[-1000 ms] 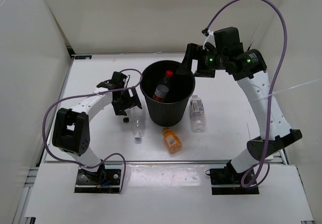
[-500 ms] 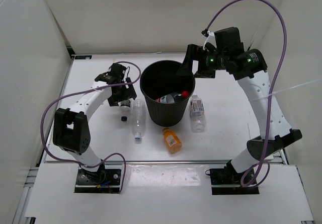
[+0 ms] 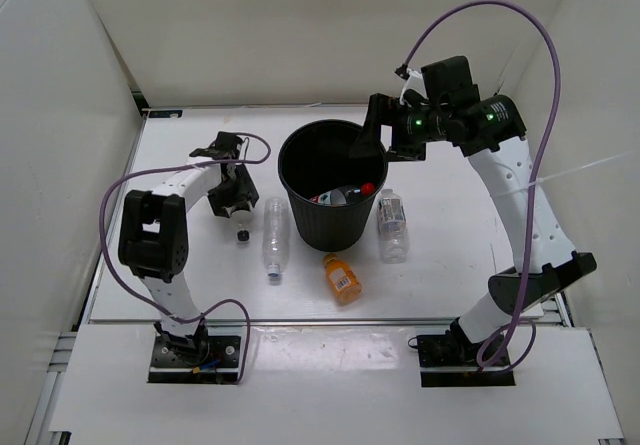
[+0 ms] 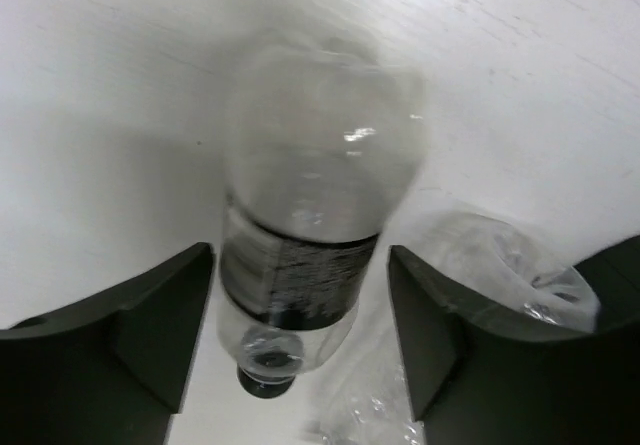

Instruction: Put the plastic bottles in the bin

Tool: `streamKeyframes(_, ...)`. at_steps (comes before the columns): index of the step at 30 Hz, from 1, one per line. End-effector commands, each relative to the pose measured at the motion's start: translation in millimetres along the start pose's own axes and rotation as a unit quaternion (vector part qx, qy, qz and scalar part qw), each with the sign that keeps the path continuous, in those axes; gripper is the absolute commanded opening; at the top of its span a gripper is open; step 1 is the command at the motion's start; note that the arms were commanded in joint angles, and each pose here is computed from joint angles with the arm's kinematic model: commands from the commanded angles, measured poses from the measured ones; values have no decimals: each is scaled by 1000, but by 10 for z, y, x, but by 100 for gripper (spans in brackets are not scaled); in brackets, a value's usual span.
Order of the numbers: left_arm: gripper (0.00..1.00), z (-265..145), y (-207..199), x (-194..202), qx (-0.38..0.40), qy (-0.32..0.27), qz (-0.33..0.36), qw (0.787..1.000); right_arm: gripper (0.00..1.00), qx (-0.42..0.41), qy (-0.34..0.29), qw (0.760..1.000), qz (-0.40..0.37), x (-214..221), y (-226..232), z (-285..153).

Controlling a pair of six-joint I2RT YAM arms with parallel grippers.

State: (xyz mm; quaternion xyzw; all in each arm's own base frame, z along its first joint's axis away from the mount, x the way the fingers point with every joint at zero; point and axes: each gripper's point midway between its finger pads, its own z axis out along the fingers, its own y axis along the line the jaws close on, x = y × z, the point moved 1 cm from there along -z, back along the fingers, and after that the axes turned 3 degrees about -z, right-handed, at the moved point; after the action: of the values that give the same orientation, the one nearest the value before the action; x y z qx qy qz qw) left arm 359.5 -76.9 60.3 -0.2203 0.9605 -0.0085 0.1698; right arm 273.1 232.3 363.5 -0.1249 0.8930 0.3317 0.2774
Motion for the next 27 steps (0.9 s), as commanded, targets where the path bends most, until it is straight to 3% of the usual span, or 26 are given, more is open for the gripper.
streamKeyframes(1,78,-2,-64,-55,33,-3,10,999,100,-6,7,1000,-8,47,-11,-20)
streamKeyframes(8,49,-71,21,86,38,-1,6,999,100,4,18,1000,6,102,-157,9)
streamKeyframes(11,49,-484,8,-23,51,-29,-29,998,100,4,23,1000,12,121,-202,47)
streamKeyframes(14,49,-1202,-82,-337,96,-103,-67,988,100,6,29,999,15,177,-237,76)
streamKeyframes(19,53,-2636,-530,-841,236,-239,-46,941,100,22,22,998,52,231,-481,164)
streamKeyframes(23,53,-3344,-1017,-839,333,-261,18,906,100,44,-1,994,100,251,-789,160)
streamKeyframes(27,58,-3737,-1548,-661,418,-261,87,866,100,60,-12,990,128,208,-971,111)
